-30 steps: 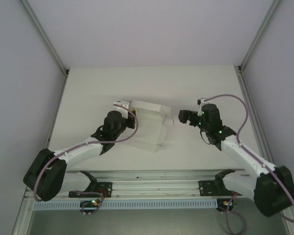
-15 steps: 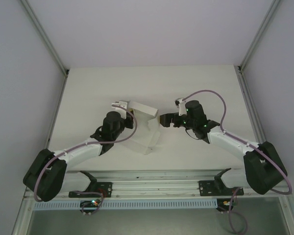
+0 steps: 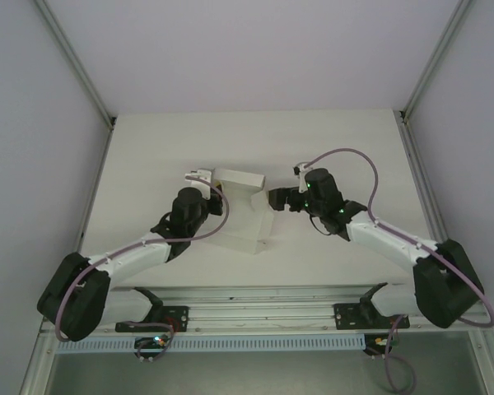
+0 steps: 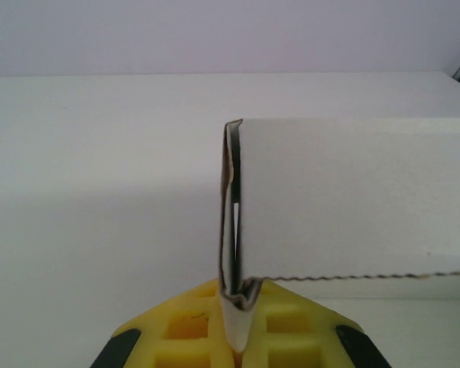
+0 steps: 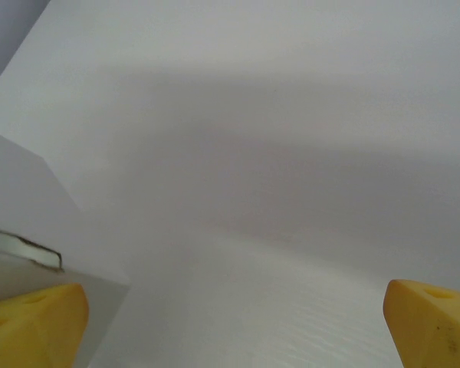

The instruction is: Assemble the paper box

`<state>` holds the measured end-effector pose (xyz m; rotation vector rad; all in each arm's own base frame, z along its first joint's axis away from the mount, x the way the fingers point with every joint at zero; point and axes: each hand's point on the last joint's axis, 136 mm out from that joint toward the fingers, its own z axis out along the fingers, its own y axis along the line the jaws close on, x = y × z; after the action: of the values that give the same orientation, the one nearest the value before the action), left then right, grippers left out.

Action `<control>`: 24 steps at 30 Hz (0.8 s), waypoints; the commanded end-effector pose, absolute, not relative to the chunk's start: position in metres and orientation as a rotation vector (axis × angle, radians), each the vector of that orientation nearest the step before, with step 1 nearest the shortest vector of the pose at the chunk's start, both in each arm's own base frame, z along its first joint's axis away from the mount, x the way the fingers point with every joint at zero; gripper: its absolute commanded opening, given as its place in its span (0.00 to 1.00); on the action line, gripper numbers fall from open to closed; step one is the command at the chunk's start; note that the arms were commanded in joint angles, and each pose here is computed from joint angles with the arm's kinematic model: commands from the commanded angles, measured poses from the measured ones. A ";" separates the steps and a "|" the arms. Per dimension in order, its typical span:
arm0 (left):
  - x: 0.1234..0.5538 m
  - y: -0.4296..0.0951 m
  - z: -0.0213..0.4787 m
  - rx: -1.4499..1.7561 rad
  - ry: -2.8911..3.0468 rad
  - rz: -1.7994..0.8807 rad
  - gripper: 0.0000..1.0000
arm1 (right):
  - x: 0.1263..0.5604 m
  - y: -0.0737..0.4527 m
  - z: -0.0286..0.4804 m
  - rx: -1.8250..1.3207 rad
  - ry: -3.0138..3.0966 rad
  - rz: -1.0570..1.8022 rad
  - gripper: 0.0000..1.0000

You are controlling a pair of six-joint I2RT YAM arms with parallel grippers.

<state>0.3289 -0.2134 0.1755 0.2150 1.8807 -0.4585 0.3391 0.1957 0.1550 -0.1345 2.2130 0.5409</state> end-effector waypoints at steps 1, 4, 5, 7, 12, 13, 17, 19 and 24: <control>0.328 -0.211 0.186 0.181 1.856 -0.474 0.00 | 0.324 0.167 0.155 -0.149 2.231 0.386 1.00; 0.328 -0.212 0.185 0.189 1.862 -0.478 0.00 | 0.313 0.162 0.160 -0.226 2.222 0.357 0.97; 0.328 -0.212 0.185 0.192 1.863 -0.481 0.00 | 0.310 0.164 0.163 -0.268 2.210 0.364 0.96; 0.328 -0.213 0.185 0.195 1.863 -0.484 0.00 | 0.304 0.172 0.172 -0.365 2.170 0.406 0.92; 0.327 -0.216 0.186 0.210 1.862 -0.501 0.00 | 0.303 0.198 0.191 -0.535 2.078 0.505 0.82; 0.327 -0.216 0.187 0.209 1.862 -0.506 0.00 | 0.305 0.203 0.193 -0.557 2.075 0.518 0.81; 0.325 -0.218 0.187 0.212 1.864 -0.519 0.00 | 0.309 0.222 0.193 -0.661 2.076 0.556 0.81; 0.325 -0.218 0.186 0.211 1.868 -0.521 0.00 | 0.312 0.232 0.194 -0.698 2.066 0.571 0.79; 0.324 -0.217 0.187 0.201 1.868 -0.526 0.00 | 0.325 0.246 0.199 -0.710 2.046 0.543 0.75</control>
<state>0.3267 -0.2164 0.1786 0.2177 1.8768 -0.4913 0.3193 0.2345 0.1869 -0.6678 2.1006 0.5447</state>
